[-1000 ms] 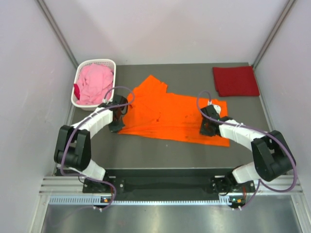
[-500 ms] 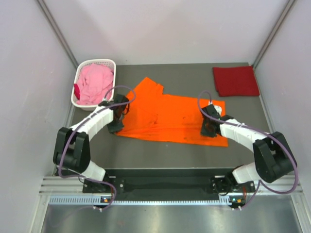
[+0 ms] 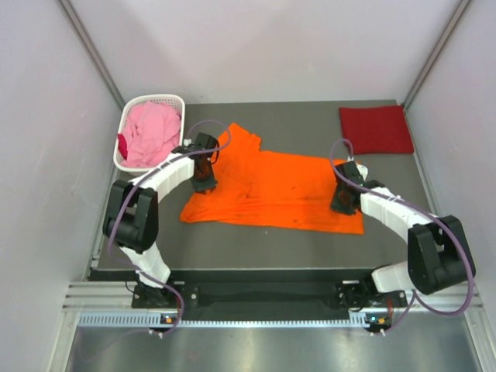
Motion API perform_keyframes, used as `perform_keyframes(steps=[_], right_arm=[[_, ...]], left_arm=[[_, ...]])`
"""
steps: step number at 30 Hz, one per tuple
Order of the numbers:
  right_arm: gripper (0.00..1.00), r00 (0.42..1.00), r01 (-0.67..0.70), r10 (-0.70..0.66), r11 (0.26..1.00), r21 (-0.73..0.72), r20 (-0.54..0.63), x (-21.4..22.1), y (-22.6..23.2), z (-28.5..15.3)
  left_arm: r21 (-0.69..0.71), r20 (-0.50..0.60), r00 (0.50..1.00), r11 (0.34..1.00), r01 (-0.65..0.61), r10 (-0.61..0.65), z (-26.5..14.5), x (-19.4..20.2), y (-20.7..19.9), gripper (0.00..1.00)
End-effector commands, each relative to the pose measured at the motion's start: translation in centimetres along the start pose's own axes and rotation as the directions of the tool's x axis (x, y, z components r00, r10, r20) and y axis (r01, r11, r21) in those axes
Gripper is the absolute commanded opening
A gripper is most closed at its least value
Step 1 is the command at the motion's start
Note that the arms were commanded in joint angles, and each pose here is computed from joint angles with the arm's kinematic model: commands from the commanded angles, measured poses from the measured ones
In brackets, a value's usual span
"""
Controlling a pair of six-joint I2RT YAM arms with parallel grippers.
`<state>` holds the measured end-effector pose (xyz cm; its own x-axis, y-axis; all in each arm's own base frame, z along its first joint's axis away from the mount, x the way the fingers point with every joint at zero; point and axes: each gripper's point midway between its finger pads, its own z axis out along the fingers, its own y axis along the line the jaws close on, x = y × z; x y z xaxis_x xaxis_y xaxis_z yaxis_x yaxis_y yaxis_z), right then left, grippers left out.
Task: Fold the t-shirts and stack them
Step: Fold the tshirt
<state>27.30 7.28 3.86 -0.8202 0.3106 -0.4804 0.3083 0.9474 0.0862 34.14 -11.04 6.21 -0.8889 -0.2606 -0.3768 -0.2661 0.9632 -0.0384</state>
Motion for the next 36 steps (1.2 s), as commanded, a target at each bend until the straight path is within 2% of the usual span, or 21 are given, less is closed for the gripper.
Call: perform_keyframes(steps=[1, 4, 5, 8, 11, 17, 24, 30, 33, 36], right_arm=[[0.24, 0.998, -0.042, 0.044, 0.997, 0.061, -0.039, 1.0, -2.5, 0.9], [0.24, 0.992, -0.098, 0.106, 0.988, 0.123, -0.062, 1.7, -5.1, 1.5], [0.24, 0.990, -0.116, 0.125, 0.984, 0.135, -0.063, 1.9, -5.7, 1.5], [0.26, 0.984, -0.160, 0.171, 0.972, 0.173, -0.049, 2.2, -7.0, 1.2], [0.27, 0.975, -0.211, 0.222, 0.952, 0.222, -0.024, 2.5, -8.0, 0.8], [0.27, 0.953, -0.299, 0.302, 0.915, 0.270, 0.032, 3.3, -9.8, 0.4], [0.29, 0.960, -0.265, 0.245, 0.951, 0.162, 0.135, -3.8, -7.3, -1.4], [0.31, 0.960, -0.275, 0.262, 0.948, 0.162, 0.093, -6.1, -6.3, -1.9], [0.34, 0.953, -0.304, 0.302, 0.938, 0.168, 0.042, -5.1, -6.4, -2.5], [0.36, 0.919, -0.389, 0.394, 0.905, 0.170, 0.005, -4.1, -7.0, -3.4]], left_arm=[[0.164, 0.068, 0.998, 0.986, -0.010, -0.002, 0.4, -1.9, -3.7, 0.29], [0.094, 0.042, 0.999, 0.996, -0.007, 0.003, 2.6, -1.8, -3.3, 0.28], [0.017, 0.027, 1.000, 1.000, -0.013, 0.012, 4.1, -1.6, -2.2, 0.28], [-0.101, 0.029, 0.999, 0.994, -0.032, 0.035, 5.6, -2.2, -0.6, 0.28], [-0.144, 0.014, 0.999, 0.989, -0.029, 0.031, 6.8, -2.3, 0.3, 0.27], [-0.144, 0.014, 1.000, 0.990, -0.006, 0.008, 7.5, -2.5, 0.5, 0.27], [-0.087, 0.029, 0.999, 0.996, 0.020, -0.018, 7.3, -3.7, -1.1, 0.27], [-0.031, 0.090, 0.995, 0.999, 0.042, -0.039, 4.5, -6.7, -2.7, 0.28], [0.039, 0.159, 0.987, 0.999, 0.021, -0.027, 2.1, -9.3, -4.4, 0.29], [0.091, 0.198, 0.980, 0.996, 0.008, -0.026, 0.5, -10.7, -5.8, 0.30]])
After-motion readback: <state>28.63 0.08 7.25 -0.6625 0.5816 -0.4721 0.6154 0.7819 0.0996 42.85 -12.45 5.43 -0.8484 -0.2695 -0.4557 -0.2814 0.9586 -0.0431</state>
